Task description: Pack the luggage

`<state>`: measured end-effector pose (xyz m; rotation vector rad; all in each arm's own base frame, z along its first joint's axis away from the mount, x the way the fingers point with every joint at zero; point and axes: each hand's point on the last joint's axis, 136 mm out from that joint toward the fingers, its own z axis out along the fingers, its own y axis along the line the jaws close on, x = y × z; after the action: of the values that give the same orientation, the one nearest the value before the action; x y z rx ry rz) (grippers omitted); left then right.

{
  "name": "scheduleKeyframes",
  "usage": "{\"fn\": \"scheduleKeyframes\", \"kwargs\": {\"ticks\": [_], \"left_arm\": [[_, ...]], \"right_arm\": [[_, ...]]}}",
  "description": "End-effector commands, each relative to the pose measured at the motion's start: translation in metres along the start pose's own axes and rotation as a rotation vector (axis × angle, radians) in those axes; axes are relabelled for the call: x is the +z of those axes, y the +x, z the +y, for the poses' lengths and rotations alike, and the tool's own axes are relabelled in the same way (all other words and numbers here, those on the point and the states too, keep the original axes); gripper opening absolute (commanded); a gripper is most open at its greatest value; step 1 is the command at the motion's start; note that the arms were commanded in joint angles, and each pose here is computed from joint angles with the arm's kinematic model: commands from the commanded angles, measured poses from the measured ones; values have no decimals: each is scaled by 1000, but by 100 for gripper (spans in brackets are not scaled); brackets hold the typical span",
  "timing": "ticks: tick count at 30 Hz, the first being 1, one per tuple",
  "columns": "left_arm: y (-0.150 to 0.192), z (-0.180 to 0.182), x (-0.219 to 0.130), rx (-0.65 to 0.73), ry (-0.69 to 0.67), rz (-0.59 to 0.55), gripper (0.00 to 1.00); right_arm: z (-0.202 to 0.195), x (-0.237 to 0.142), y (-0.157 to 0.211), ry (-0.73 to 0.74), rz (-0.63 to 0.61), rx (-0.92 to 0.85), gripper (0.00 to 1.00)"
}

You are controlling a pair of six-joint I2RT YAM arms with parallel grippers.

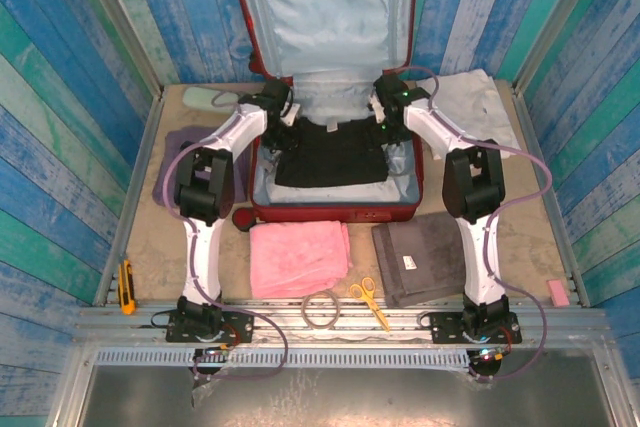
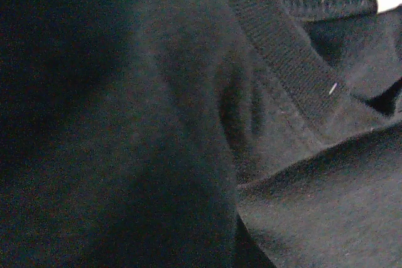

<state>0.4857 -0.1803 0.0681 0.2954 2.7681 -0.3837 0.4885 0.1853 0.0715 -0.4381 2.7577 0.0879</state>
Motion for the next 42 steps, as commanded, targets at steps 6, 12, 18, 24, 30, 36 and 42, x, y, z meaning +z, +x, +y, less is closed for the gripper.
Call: {"fn": "scheduleKeyframes", "kwargs": {"ticks": [6, 12, 18, 24, 30, 36, 42], "left_arm": [[-14, 20, 8, -22, -89, -17, 78], [-41, 28, -39, -41, -188, -151, 90], [-75, 22, -123, -47, -236, -408, 87], [-85, 5, -194, -22, -200, -632, 97], [-75, -13, -219, 18, -107, -735, 93], [-64, -30, -214, 51, -13, -742, 95], [-58, -44, -206, 89, 3, -724, 95]], "right_arm": [[-24, -62, -11, 118, -81, 45, 86], [-45, -125, -22, 94, -203, 160, 85], [-122, -158, -9, -36, -308, 555, 85], [-188, -136, 42, -174, -370, 906, 87], [-226, -93, 91, -232, -363, 1099, 88], [-249, -45, 106, -246, -352, 1186, 86], [-265, -8, 99, -250, -349, 1263, 83]]}}
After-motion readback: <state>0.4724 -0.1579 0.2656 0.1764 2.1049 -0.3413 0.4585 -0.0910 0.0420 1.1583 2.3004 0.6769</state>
